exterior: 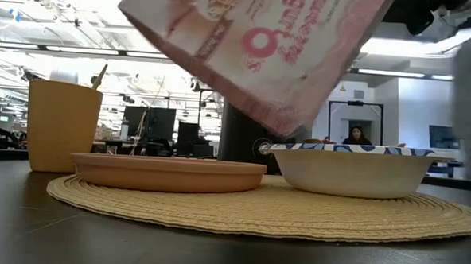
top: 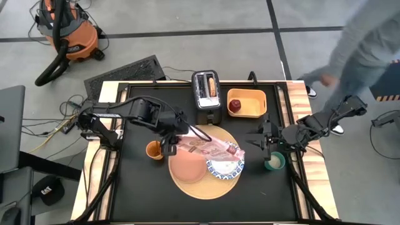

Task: Arrange a breakfast setting
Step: Put the cereals into the bowl

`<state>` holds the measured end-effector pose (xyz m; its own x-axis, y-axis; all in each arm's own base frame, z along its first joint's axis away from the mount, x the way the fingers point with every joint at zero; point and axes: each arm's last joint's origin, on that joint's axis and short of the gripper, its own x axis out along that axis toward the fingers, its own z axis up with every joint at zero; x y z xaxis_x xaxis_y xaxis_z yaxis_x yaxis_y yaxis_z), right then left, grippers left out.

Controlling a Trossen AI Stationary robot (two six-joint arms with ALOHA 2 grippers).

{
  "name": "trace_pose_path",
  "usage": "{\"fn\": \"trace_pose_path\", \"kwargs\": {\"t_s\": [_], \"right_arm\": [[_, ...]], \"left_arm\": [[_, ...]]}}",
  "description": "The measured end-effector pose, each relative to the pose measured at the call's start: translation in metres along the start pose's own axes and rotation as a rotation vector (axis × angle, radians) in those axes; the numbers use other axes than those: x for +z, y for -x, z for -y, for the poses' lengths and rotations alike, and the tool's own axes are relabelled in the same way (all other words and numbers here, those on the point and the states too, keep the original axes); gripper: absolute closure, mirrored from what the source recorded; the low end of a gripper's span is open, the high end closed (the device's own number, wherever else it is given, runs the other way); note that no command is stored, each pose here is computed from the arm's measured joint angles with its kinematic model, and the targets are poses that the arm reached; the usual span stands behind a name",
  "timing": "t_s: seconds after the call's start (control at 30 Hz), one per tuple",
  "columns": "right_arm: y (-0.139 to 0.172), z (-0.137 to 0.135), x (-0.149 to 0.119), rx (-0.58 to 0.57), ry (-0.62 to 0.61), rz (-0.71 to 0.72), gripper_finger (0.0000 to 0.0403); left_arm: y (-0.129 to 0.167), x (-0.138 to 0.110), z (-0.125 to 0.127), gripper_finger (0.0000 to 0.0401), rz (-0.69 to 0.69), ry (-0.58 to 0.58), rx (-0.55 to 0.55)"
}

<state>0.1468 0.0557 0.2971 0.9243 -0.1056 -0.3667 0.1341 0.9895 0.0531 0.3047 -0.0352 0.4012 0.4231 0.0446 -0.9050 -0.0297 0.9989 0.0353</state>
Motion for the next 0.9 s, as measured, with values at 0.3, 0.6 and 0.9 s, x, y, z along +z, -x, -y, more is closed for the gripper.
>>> {"fn": "trace_pose_path", "kwargs": {"t_s": [0.3, 0.6, 0.9], "right_arm": [[0.003, -0.001, 0.010, 0.016, -0.024, 0.054, 0.0210], [-0.005, -0.011, 0.027, 0.045, 0.035, 0.209, 0.0210], [-0.051, -0.030, 0.046, 0.086, 0.272, 0.420, 0.0243]], "left_arm": [[-0.003, 0.003, 0.001, 0.0282, 0.036, -0.031, 0.029], [-0.003, 0.004, 0.001, 0.0282, 0.039, -0.047, 0.026], [-0.003, 0.008, 0.001, 0.0282, 0.081, -0.085, 0.023]]}}
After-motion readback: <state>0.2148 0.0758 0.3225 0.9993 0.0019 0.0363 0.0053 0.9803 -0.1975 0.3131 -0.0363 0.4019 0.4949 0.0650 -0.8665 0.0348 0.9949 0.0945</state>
